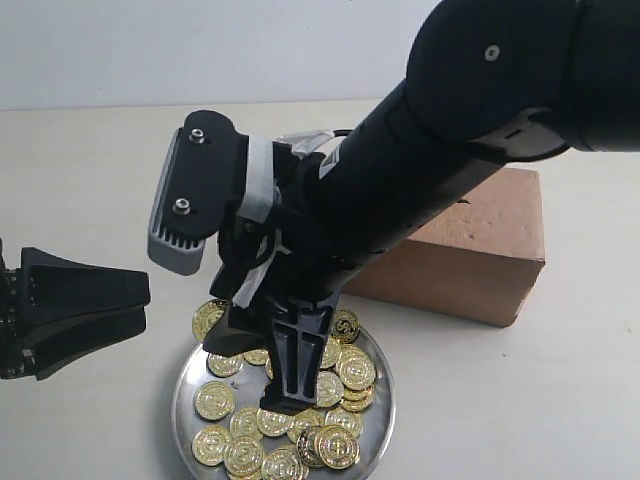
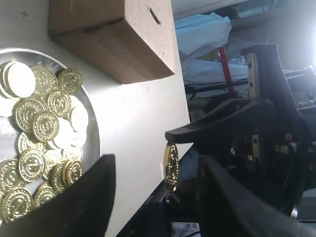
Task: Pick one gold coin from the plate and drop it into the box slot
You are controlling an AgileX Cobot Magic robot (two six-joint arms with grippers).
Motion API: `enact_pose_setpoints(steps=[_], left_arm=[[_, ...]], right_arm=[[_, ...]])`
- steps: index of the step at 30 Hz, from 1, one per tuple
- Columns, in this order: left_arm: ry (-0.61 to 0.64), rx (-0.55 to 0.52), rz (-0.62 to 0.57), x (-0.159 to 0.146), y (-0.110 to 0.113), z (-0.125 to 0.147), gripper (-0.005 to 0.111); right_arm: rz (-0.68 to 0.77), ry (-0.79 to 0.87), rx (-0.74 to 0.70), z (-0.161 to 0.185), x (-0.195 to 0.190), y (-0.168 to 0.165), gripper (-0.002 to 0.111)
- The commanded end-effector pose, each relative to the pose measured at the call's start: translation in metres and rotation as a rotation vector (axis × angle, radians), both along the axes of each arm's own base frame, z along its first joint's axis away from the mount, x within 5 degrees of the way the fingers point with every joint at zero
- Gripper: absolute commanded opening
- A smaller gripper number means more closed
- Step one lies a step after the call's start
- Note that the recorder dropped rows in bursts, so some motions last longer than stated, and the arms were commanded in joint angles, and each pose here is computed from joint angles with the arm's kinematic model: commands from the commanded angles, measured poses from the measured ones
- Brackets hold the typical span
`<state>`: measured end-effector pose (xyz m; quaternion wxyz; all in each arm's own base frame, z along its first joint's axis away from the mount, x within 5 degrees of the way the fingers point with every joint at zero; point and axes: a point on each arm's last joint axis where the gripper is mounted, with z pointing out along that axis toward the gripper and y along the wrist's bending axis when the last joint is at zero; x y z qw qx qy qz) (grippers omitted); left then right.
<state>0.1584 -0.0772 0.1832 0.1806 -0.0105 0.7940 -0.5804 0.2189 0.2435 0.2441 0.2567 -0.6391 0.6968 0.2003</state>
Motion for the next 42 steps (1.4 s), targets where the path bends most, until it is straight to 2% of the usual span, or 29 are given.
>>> enact_pose_setpoints(steps=[1, 5, 18, 26, 31, 42], left_arm=[[-0.037, -0.019, -0.032, 0.0, -0.007, 0.004, 0.049], [-0.073, -0.017, -0.104, 0.003, -0.017, 0.011, 0.049], [-0.041, -0.033, -0.086, 0.005, -0.017, 0.013, 0.045], [0.004, -0.05, -0.072, 0.005, -0.018, 0.013, 0.024], [0.006, -0.059, -0.059, 0.006, -0.018, 0.014, 0.034], [0.01, -0.064, -0.052, 0.007, -0.018, 0.014, 0.034]], right_arm=[[-0.029, 0.025, 0.044, 0.004, -0.001, 0.003, 0.024], [-0.046, 0.032, 0.064, 0.005, 0.0, 0.004, 0.024], [-0.078, -0.005, 0.108, 0.014, 0.001, 0.003, 0.024], [-0.097, -0.02, 0.121, 0.015, 0.003, 0.004, 0.024], [-0.097, -0.02, 0.121, 0.015, 0.003, 0.004, 0.024], [-0.106, -0.031, 0.126, 0.016, 0.004, 0.004, 0.024]])
